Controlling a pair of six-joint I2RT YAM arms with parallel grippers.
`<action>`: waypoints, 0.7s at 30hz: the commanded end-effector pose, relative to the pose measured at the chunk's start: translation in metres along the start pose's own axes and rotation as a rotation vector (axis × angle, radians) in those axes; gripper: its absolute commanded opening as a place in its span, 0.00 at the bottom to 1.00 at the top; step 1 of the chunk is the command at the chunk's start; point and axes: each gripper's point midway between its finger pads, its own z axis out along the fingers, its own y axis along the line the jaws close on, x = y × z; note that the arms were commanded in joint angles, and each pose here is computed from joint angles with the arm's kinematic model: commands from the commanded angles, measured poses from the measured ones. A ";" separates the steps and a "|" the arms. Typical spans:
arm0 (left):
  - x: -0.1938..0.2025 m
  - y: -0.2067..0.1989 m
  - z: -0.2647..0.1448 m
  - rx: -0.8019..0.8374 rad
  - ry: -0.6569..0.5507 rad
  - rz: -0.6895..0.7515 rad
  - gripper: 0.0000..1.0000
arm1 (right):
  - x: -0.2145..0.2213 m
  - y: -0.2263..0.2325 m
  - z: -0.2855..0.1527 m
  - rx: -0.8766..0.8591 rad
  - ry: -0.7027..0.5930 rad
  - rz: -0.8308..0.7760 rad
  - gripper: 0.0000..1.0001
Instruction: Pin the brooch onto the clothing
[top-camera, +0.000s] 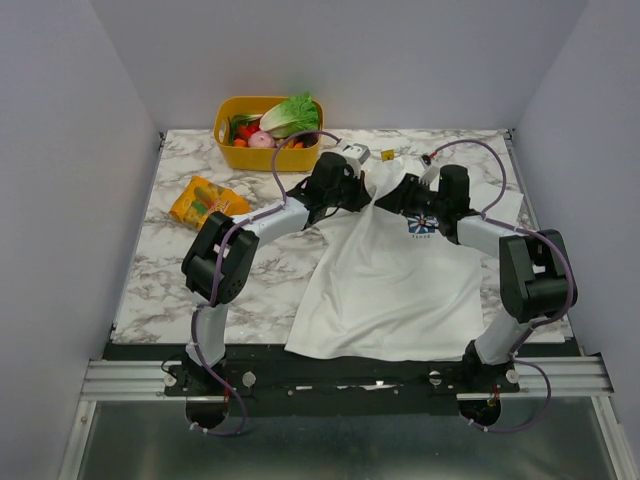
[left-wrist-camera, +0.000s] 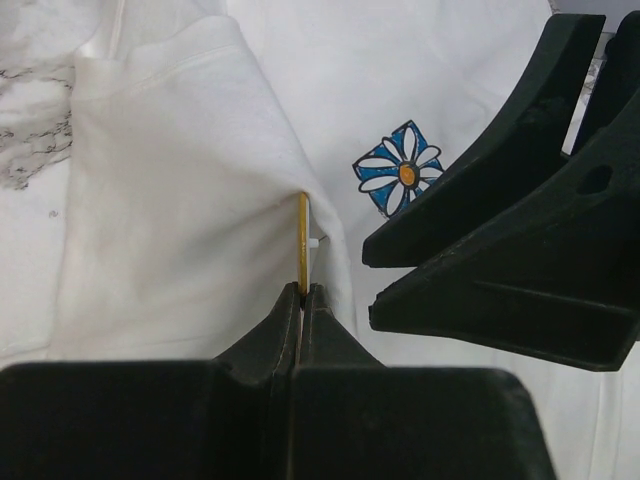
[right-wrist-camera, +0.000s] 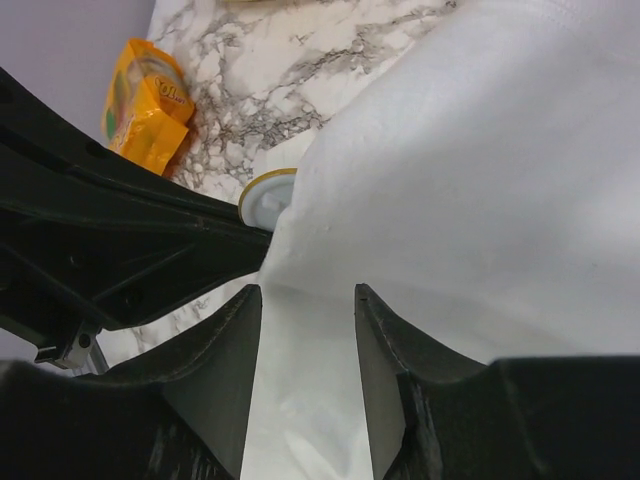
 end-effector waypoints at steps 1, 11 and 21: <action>-0.028 -0.018 -0.009 0.070 -0.070 0.028 0.00 | -0.010 0.009 0.006 -0.053 -0.025 -0.020 0.49; -0.027 -0.024 -0.010 0.107 -0.060 0.028 0.00 | -0.008 0.003 0.013 -0.054 -0.022 0.002 0.24; -0.027 -0.034 -0.012 0.145 -0.056 0.042 0.00 | -0.011 0.007 0.017 -0.061 -0.021 -0.004 0.18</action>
